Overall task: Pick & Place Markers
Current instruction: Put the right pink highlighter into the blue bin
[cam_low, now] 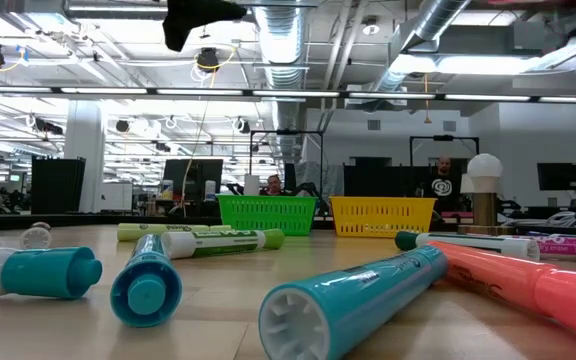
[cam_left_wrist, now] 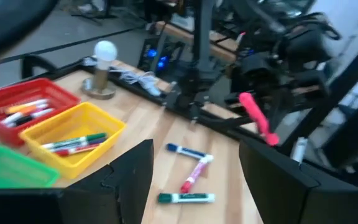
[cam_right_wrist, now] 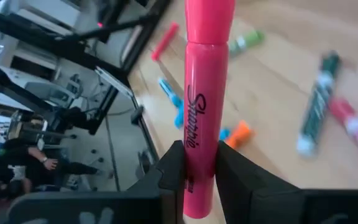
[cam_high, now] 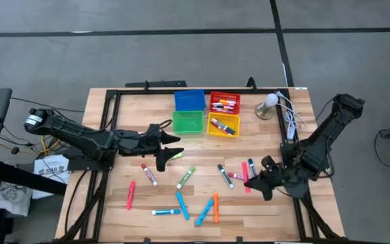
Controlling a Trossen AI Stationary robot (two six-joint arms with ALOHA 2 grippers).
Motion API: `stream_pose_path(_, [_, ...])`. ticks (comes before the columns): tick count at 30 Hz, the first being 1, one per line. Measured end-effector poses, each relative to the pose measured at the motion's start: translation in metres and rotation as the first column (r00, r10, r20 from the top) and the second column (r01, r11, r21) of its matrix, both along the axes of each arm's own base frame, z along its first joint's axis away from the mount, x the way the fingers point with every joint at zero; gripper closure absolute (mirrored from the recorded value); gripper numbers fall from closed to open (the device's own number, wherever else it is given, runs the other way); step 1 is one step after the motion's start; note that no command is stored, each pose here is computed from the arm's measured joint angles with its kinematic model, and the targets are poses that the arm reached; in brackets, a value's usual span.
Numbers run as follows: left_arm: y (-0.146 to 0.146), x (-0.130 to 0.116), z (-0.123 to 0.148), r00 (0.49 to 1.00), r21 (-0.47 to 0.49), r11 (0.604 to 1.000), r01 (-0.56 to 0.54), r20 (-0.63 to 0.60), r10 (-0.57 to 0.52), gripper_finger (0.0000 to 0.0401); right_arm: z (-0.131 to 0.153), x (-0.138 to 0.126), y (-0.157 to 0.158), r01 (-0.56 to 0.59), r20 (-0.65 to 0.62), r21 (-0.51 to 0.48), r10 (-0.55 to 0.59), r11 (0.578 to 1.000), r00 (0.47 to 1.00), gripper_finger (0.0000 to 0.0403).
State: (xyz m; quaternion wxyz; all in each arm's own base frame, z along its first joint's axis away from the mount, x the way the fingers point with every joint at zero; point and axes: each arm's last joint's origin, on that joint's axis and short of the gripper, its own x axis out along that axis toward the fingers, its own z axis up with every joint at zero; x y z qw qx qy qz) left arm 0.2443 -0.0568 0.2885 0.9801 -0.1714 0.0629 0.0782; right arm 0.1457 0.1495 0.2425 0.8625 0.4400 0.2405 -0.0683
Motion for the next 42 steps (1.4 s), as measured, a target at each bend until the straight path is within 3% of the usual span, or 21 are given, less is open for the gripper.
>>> stream_pose_path(7, [-0.006, 0.001, 0.008, 0.982, -0.037, 0.984, 0.173, 0.082, -0.170, 0.0165, 0.007, 0.035, -0.016, 0.028, 0.119, -0.182, -0.007, 0.983, 0.993, 0.0347])
stream_pose_path(15, [-0.008, 0.001, 0.019, 0.947, -0.052, 0.961, 0.271, 0.192, -0.256, 0.0165, 0.016, 0.077, -0.039, 0.024, 0.272, -0.247, 0.046, 0.969, 0.961, 0.0347])
stream_pose_path(23, [-0.009, 0.001, 0.019, 0.945, -0.084, 0.956, 0.280, 0.201, -0.259, 0.0165, 0.006, 0.116, -0.052, 0.002, 0.296, -0.229, 0.067, 0.974, 0.953, 0.0346])
stream_pose_path(34, [-0.011, 0.009, 0.009, 0.953, -0.123, 0.953, 0.278, 0.164, -0.256, 0.0165, 0.034, 0.178, -0.051, -0.081, 0.326, -0.318, 0.190, 0.945, 0.926, 0.0346])
stream_pose_path(42, [-0.013, 0.015, 0.003, 0.956, -0.142, 0.951, 0.275, 0.146, -0.254, 0.0165, 0.046, 0.190, -0.059, -0.077, 0.309, -0.327, 0.184, 0.942, 0.933, 0.0346])
